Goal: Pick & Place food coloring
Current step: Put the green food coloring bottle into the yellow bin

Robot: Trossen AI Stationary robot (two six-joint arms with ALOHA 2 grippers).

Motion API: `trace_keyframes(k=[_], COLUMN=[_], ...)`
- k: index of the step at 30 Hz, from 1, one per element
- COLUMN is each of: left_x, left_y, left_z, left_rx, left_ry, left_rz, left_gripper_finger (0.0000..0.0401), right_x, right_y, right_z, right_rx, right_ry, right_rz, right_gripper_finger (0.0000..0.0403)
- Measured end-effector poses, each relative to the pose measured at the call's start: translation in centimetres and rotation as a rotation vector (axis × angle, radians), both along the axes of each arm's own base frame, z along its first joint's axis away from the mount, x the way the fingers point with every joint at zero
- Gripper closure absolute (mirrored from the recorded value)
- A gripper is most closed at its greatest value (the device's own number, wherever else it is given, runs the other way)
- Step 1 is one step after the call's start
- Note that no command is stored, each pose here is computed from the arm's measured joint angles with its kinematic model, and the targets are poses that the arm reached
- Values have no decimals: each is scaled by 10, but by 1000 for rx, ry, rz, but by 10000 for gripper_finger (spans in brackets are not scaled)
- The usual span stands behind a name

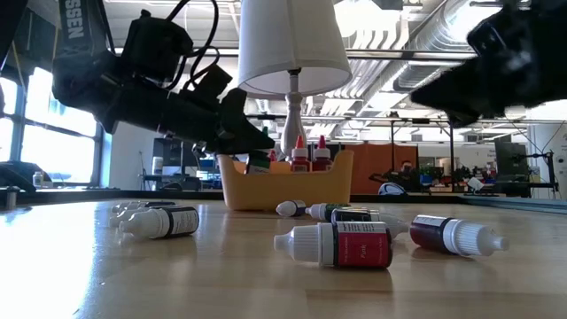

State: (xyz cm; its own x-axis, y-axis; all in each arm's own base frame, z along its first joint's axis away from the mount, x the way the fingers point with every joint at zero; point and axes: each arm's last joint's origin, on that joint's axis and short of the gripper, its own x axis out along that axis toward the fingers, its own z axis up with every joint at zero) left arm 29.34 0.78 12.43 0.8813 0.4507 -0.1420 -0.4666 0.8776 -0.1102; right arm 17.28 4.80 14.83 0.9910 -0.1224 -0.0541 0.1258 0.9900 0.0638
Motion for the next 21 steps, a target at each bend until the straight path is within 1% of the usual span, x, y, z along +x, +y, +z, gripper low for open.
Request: trace_keyframes(k=[3, 5, 6, 9, 11, 13, 17, 21], left_x=[3, 5, 6, 7, 7, 7, 7, 7], left_y=[0, 0, 0, 0, 0, 0, 0, 0], left_z=[2, 4, 4, 5, 4, 3, 2, 2], left_rx=[1, 1, 0, 1, 6, 10, 10, 11], left_ry=[-6, -9, -11, -6, 5, 18, 32, 33], left_rz=[2, 3, 3, 4, 12, 16, 16, 20], left_gripper_finger=[286, 286, 286, 286, 286, 286, 286, 286], right_x=[26, 49, 62, 97, 118, 137, 165, 183], right_y=[2, 4, 4, 0, -5, -11, -27, -41], right_z=[15, 21, 23, 23, 21, 18, 7, 3], right_rx=[-17, -35, -48, -85, -80, -60, -46, -38], right_ry=[8, 70, 108, 208, 243, 269, 327, 333], right_rz=[22, 18, -4, -133, -193, -221, -274, -315], right_gripper_finger=[403, 403, 403, 403, 403, 403, 403, 403])
